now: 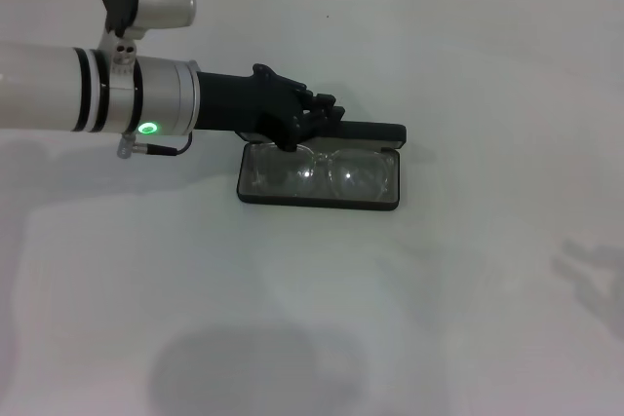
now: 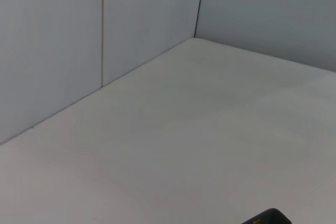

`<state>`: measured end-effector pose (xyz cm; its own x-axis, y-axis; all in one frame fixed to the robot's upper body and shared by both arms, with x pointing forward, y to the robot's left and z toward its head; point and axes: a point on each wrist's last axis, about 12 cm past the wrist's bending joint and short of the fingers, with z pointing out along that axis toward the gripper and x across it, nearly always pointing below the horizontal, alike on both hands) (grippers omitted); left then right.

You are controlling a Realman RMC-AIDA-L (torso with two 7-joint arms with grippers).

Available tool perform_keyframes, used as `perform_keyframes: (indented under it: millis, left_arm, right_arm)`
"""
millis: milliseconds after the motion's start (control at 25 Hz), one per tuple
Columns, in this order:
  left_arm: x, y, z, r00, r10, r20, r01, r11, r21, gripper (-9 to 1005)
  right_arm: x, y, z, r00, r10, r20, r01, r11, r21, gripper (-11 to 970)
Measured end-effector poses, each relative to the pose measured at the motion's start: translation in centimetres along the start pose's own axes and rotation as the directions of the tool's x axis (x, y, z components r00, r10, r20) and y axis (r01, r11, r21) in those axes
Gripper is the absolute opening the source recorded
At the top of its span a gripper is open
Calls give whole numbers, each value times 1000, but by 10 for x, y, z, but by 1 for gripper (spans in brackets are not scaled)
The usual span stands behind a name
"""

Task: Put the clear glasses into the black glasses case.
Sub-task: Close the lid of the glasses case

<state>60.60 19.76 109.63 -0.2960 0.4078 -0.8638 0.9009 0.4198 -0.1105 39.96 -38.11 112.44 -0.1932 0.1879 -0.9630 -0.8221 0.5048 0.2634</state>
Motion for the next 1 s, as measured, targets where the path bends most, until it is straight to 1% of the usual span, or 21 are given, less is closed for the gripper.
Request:
perform_keyframes:
  millis: [680, 1000]
  left_arm:
    - [9, -11, 7, 998, 9, -64, -6, 999, 53, 176]
    - [20, -19, 12, 993, 30, -111, -20, 996, 90, 175]
  right_arm:
    - [4, -3, 5, 1000, 10, 14, -10, 1000, -14, 311]
    - [3, -4, 8, 1000, 9, 16, -8, 1000, -21, 319]
